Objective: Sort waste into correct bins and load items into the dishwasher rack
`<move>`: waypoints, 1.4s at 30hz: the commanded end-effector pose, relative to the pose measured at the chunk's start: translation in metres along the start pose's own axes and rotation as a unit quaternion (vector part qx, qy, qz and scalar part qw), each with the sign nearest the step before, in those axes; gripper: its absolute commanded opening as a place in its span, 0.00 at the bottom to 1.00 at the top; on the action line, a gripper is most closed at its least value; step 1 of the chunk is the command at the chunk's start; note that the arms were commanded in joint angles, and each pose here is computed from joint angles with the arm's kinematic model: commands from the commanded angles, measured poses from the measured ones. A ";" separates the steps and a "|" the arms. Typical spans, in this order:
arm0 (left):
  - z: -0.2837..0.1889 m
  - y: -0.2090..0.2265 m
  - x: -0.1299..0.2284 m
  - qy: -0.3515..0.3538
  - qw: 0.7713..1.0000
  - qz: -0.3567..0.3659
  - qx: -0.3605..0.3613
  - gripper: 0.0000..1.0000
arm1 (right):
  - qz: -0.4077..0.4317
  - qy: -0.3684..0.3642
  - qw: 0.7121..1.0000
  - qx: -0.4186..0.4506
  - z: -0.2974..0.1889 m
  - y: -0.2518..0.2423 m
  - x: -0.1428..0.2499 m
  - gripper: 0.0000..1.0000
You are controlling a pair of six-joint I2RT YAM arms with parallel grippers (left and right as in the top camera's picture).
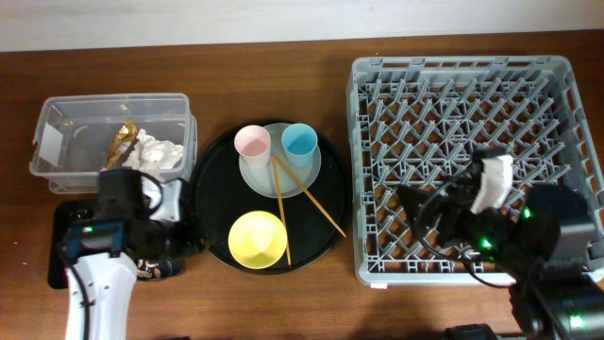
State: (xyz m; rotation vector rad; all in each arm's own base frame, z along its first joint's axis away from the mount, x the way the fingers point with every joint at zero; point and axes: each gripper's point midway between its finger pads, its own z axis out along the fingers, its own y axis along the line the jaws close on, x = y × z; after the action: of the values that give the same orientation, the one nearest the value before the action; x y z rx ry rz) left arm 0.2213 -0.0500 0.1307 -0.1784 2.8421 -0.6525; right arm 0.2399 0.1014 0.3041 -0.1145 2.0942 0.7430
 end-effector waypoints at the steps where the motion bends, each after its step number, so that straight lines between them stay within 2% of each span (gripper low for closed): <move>1: 0.025 -0.003 0.018 0.027 0.998 0.056 -0.010 0.29 | 0.021 0.046 0.995 -0.089 0.009 0.024 0.007 0.92; 6: 0.057 -0.013 0.027 0.026 0.994 0.105 0.002 0.34 | 0.069 0.112 0.989 -0.070 0.029 0.007 0.028 0.91; 9: 0.071 -0.002 0.024 0.008 0.996 0.088 -0.033 0.35 | 0.077 0.128 0.987 -0.066 0.035 0.002 0.033 0.91; 15: 0.071 0.012 0.018 -0.011 0.995 0.056 -0.085 0.35 | 0.062 0.136 0.987 -0.064 0.035 0.000 0.038 0.91; 22: 0.070 0.019 0.012 -0.026 0.993 0.044 -0.105 0.34 | 0.071 0.150 0.985 -0.049 0.034 -0.005 0.045 0.92; 36: 0.099 0.018 0.014 0.013 0.992 0.060 -0.109 0.35 | 0.061 0.154 0.986 -0.029 0.033 -0.012 0.048 0.92; 42: 0.100 0.030 0.011 0.009 0.988 0.059 -0.145 0.35 | 0.064 0.158 0.985 -0.028 0.033 -0.012 0.050 0.92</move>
State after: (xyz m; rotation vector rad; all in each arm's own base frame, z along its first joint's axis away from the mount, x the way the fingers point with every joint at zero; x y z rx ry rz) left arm 0.2335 -0.0745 0.0328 -0.0325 2.9158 -0.2910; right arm 0.2346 0.1220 0.2416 -0.1304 2.4100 0.9394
